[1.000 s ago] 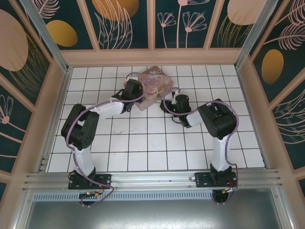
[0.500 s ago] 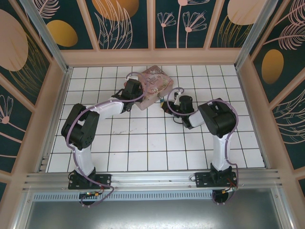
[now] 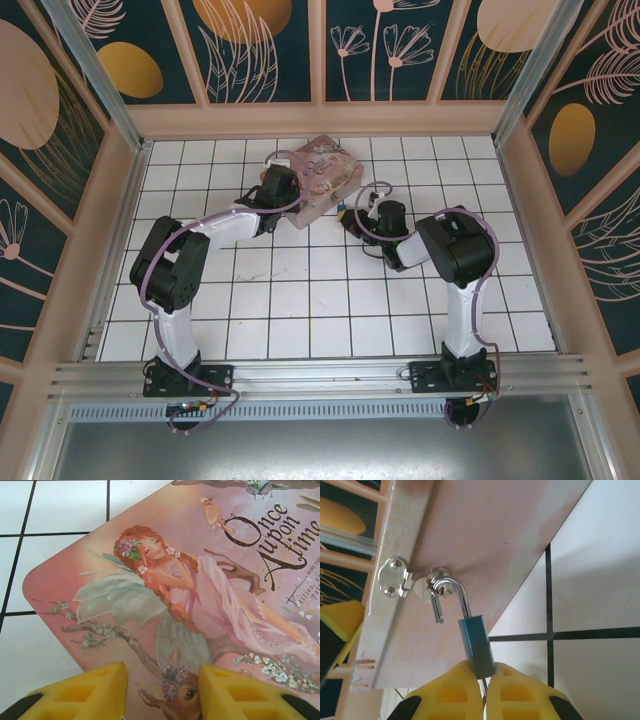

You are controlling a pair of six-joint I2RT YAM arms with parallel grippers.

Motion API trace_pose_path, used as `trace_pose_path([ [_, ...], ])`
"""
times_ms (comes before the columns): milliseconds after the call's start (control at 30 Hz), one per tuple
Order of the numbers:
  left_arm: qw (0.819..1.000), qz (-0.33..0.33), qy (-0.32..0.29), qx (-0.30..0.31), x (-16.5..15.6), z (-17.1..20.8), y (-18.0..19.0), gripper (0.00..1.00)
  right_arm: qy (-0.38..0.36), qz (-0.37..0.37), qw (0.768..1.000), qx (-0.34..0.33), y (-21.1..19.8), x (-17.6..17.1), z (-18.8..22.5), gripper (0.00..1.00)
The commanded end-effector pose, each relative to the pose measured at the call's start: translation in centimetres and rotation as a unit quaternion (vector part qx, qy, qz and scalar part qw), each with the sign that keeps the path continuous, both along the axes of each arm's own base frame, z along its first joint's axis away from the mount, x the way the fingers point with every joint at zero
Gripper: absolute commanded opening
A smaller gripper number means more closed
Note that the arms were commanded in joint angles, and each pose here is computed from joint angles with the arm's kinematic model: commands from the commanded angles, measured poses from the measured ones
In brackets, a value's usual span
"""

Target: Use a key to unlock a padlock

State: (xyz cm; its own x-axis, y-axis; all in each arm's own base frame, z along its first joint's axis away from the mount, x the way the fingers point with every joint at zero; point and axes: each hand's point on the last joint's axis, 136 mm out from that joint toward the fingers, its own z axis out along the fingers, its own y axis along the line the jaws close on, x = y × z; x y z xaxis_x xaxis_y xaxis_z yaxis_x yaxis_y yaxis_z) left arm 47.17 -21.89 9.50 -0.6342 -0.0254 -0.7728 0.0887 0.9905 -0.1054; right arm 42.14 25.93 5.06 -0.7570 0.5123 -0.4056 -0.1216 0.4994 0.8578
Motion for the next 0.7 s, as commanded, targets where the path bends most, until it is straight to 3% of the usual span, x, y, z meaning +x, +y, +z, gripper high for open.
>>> trace_pose_path([
  [0, 0.979, -0.03, 0.195, 0.057, -6.9, -10.9, 1.9, 0.43, -0.029, -0.04, 0.998, 0.047, 0.3, 1.1, 2.6, 0.0],
  [667, 0.977, -0.034, 0.203, 0.053, -7.5, -11.6, 1.9, 0.41, 0.012, -0.182, 0.971, 0.155, 0.8, 1.8, 3.1, 0.0],
])
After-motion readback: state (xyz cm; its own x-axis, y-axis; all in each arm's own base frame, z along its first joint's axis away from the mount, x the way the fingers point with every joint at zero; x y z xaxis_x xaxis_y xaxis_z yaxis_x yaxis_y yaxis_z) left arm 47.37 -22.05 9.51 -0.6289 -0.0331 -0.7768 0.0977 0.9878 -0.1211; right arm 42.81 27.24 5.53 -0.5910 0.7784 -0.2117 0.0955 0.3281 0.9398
